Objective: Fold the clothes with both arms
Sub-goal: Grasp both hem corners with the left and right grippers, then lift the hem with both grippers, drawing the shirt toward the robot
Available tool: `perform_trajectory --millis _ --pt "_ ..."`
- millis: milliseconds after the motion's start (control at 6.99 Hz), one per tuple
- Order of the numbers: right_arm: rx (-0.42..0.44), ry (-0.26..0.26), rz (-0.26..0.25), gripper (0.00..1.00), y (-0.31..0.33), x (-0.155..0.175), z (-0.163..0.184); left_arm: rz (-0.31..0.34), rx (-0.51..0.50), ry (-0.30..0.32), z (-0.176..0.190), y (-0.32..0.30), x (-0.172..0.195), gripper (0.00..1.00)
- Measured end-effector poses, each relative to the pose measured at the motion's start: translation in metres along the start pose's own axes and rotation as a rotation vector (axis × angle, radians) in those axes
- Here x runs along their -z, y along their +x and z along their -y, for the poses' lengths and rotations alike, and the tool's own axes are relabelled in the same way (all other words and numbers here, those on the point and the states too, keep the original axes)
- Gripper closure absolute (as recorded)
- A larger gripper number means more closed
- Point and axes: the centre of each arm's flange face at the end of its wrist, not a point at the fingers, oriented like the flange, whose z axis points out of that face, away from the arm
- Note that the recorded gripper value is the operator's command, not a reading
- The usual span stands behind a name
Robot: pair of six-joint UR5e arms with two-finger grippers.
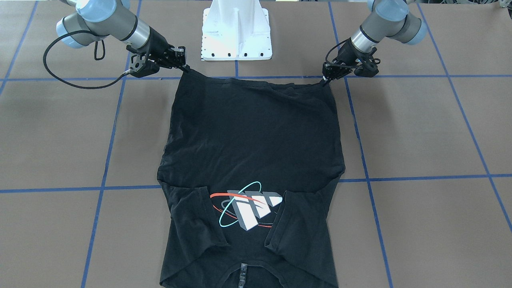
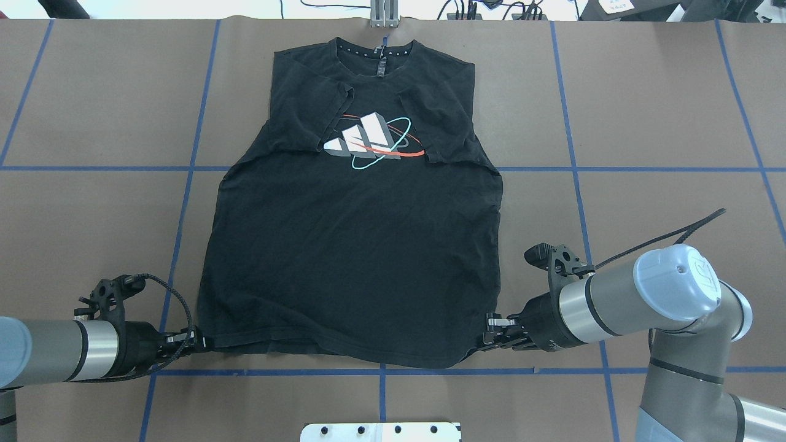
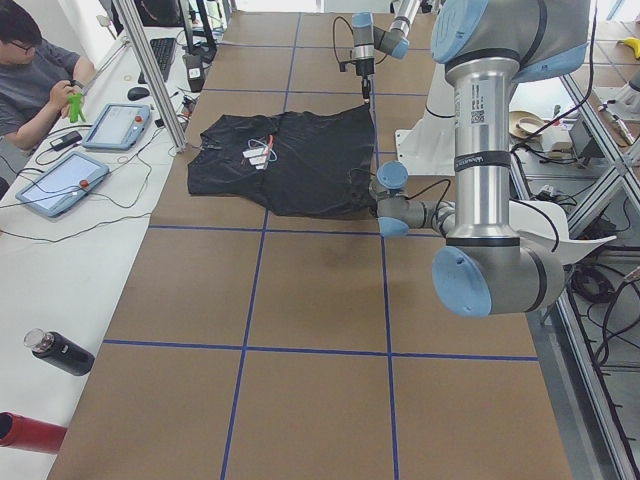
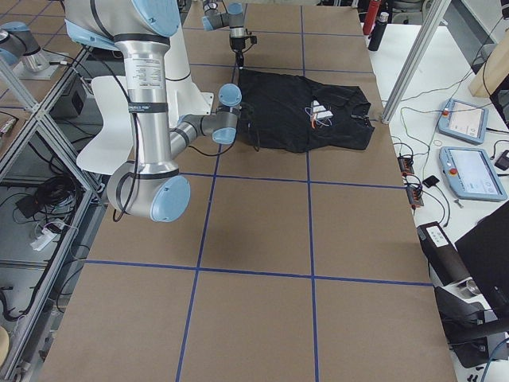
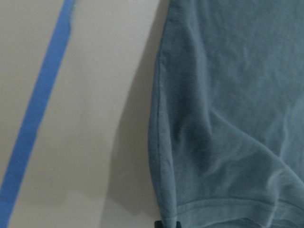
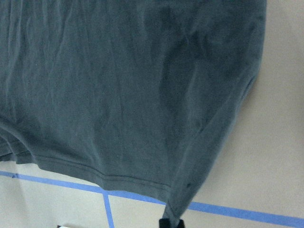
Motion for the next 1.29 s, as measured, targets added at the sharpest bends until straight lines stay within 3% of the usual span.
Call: perform_trajectory --millis 286,716,1288 --pt "-0.036 -0.005 0.001 1.0 0.003 0.009 -0.006 -0.007 -0.003 -0.015 -0.005 0.001 0.017 1.0" --pt "-0.062 -0.081 -0.037 1.0 0.031 0.025 -0.046 -0.017 -0.027 -0.085 -0.035 0.005 0.026 1.0" --pt "-0.023 -0.175 -0.014 1.0 0.087 0.061 -0.095 -0.049 -0.065 -0.26 -0.082 0.025 0.056 1.0"
